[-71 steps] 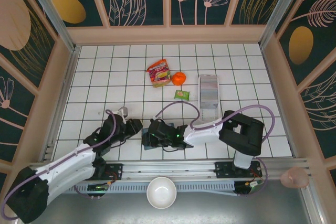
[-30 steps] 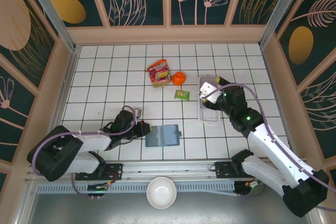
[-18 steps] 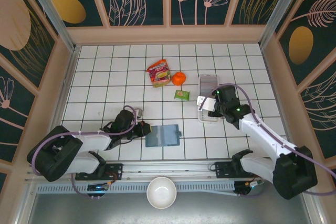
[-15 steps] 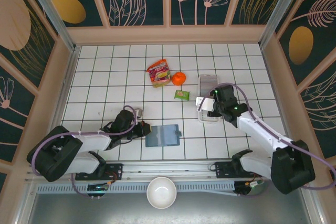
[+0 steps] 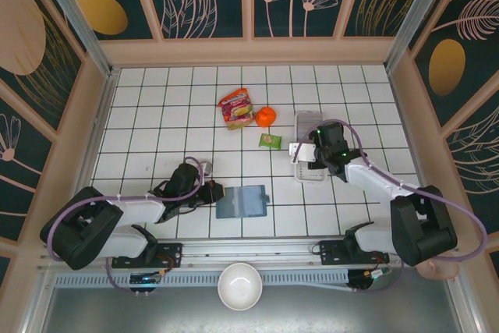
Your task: Put the credit cards into the card holder
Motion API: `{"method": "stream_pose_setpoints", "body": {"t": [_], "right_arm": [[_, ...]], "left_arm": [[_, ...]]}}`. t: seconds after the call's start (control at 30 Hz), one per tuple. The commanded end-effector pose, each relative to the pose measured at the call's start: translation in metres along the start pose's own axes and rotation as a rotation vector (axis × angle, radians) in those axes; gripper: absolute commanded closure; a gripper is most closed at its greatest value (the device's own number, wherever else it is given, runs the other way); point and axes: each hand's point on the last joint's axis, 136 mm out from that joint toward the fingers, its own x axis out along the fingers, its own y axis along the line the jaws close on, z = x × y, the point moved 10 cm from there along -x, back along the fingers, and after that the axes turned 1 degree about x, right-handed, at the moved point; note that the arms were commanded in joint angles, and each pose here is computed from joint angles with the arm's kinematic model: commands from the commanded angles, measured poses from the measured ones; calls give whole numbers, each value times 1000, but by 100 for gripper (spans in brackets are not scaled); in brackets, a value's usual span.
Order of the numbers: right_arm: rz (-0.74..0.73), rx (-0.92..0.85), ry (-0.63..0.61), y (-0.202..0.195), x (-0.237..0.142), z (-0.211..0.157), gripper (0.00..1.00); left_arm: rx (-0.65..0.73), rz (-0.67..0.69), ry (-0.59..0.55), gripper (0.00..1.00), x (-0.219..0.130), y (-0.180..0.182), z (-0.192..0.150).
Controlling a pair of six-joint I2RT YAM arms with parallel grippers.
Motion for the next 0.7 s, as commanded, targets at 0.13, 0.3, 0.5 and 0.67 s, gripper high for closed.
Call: {"method": "stream_pose_setpoints", "body": {"t": [0.13,0.3,0.5,0.67], "right_arm": [[-12,-57,-22,-8,9,7,30],[-35,-74,-1,-14,16,9,35],[-34,-81,17,-20,17,9,45],[-34,-85,18,-21,11,9,53]], "left_arm": [[11,-2,21,100,1,2,-3],[10,-1,24,100,1,3,-5],[10,-1,31,100,2,4,-6],[9,-4,32,100,3,4,-5]]}}
